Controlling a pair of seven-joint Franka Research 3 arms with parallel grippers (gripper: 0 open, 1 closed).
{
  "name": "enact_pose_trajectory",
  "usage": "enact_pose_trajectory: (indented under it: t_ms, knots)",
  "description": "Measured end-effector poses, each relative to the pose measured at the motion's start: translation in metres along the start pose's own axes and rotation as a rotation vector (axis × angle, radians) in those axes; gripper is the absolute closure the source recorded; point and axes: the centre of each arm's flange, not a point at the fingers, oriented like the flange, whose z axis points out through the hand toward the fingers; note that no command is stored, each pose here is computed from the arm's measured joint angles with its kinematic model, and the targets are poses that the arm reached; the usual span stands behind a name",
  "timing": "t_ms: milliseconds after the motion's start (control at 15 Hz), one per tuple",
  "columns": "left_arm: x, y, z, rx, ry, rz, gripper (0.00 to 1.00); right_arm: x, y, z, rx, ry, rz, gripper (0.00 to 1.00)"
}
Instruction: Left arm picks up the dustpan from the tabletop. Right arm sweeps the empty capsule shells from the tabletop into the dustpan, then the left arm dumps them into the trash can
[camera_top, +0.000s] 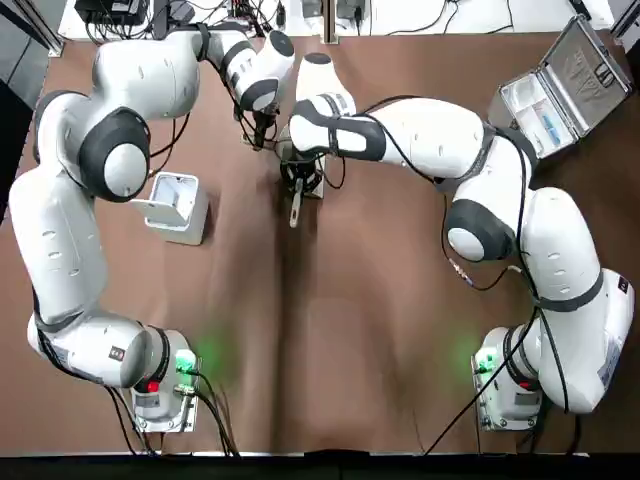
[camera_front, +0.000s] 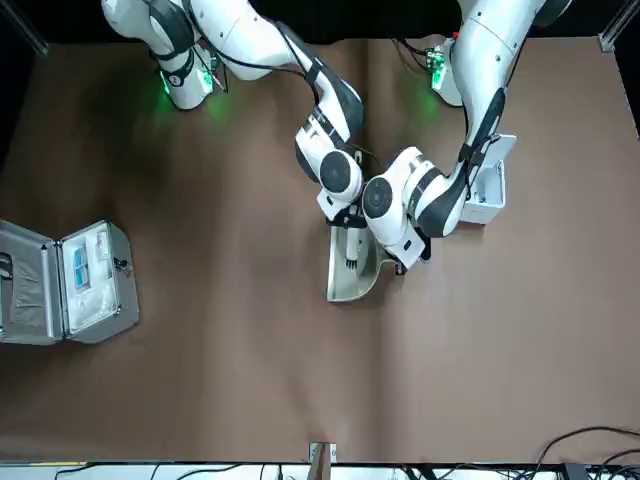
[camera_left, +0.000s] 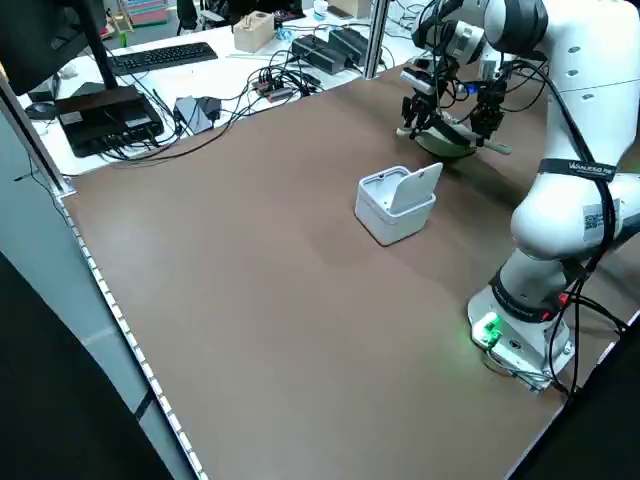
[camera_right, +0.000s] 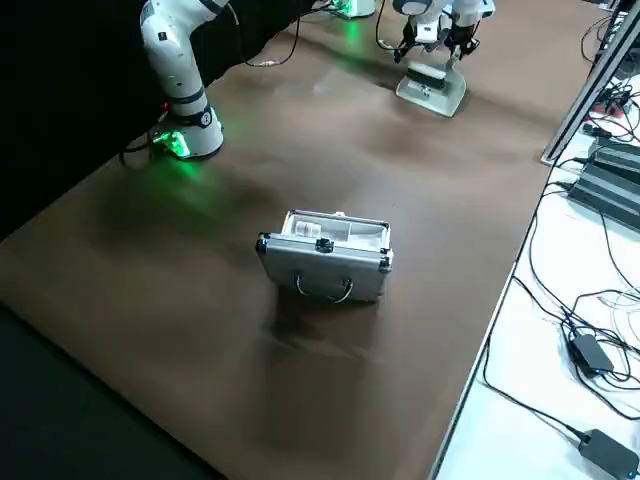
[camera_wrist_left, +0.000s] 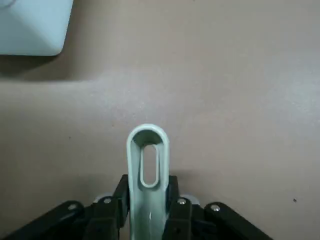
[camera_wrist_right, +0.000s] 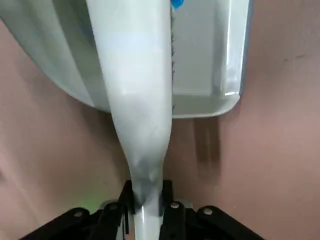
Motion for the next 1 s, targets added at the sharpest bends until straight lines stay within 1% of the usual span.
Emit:
enact_pose_trajectory:
  t_ms: [133,200,333,467,600,933,1000]
  knots:
    - [0.0,0.0,0.0,0.0,0.0,-0.001,0.67,0.002,-0.001,-0.008,-0.005,0.026,0.008,0.74]
    - [0.0,0.0,0.0,0.0,0.0,-0.001,0.67,0.001,-0.001,-0.009,-0.021,0.047,0.015,0.74]
    - [0.0,0.0,0.0,0.0,0.0,-0.001,0.67,0.0,-0.003,-0.011,-0.049,0.108,0.037,0.74]
    - [0.001,0.001,0.001,0.001,0.0,-0.002,0.67,-0.002,-0.007,-0.016,-0.041,0.148,0.044,0.74]
    - [0.002,0.002,0.002,0.004,0.0,-0.004,0.67,0.0,-0.007,-0.025,-0.032,0.165,0.052,0.74]
    - [0.004,0.004,0.005,0.007,-0.002,-0.009,0.67,0.015,0.001,-0.049,-0.022,0.209,0.075,0.74]
    - [0.004,0.004,0.005,0.007,-0.002,-0.01,0.67,0.021,0.004,-0.066,-0.01,0.237,0.085,0.74]
